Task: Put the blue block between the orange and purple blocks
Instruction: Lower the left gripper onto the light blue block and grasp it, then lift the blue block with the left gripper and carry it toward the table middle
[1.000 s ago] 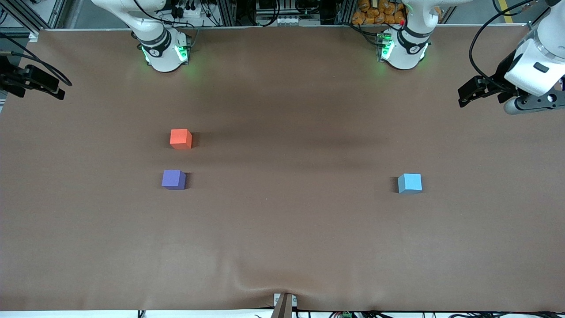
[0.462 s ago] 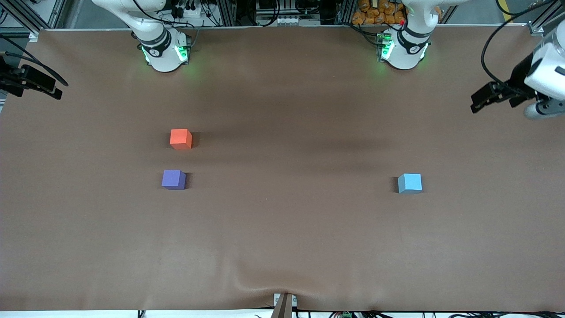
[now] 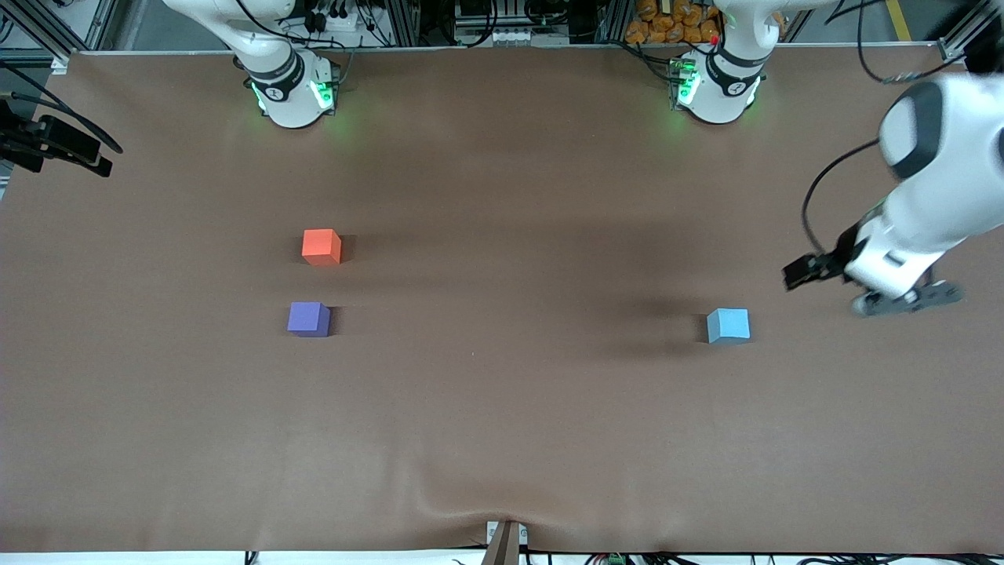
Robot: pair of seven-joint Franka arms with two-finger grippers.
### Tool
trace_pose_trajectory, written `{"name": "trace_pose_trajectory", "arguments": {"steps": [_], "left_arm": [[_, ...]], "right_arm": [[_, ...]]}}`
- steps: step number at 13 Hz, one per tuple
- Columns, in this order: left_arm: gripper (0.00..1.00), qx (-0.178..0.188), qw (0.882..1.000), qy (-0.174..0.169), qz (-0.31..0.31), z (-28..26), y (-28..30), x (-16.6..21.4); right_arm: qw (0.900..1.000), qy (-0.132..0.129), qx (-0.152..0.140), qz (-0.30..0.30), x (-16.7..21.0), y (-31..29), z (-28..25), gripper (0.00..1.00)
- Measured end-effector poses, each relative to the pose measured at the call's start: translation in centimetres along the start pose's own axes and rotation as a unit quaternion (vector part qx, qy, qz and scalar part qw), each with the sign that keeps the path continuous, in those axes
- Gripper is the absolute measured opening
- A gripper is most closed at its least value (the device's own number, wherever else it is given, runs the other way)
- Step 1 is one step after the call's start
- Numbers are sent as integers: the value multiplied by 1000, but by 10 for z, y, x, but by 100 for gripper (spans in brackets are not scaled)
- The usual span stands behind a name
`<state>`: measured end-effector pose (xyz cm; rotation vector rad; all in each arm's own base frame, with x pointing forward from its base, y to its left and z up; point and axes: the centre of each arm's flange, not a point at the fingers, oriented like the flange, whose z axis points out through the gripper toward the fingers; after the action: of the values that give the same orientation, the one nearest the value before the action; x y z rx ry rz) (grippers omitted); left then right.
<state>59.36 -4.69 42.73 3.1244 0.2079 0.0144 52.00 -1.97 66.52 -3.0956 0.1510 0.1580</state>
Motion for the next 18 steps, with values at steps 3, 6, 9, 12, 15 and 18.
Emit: {"name": "trace_pose_trajectory", "arguments": {"steps": [3, 6, 9, 12, 15, 18], "left_arm": [[100, 8, 1000, -11, 20, 79, 7, -2], [100, 8, 999, -18, 39, 131, 7, 4], [100, 2, 999, -19, 43, 167, 8, 7], [100, -3, 999, -16, 44, 190, 10, 8], [100, -5, 999, -20, 44, 206, 11, 7], [98, -8, 999, -24, 45, 220, 13, 5]], "right_arm": [[1000, 0, 0, 0, 0, 0, 0, 100], [1000, -11, 0, 0, 0, 0, 4, 100], [1000, -15, 0, 0, 2, 0, 7, 100], [1000, -16, 0, -1, 2, -1, 7, 100], [1000, -16, 0, -1, 2, -1, 7, 100], [1000, -16, -1, -3, 2, -3, 7, 100]]}}
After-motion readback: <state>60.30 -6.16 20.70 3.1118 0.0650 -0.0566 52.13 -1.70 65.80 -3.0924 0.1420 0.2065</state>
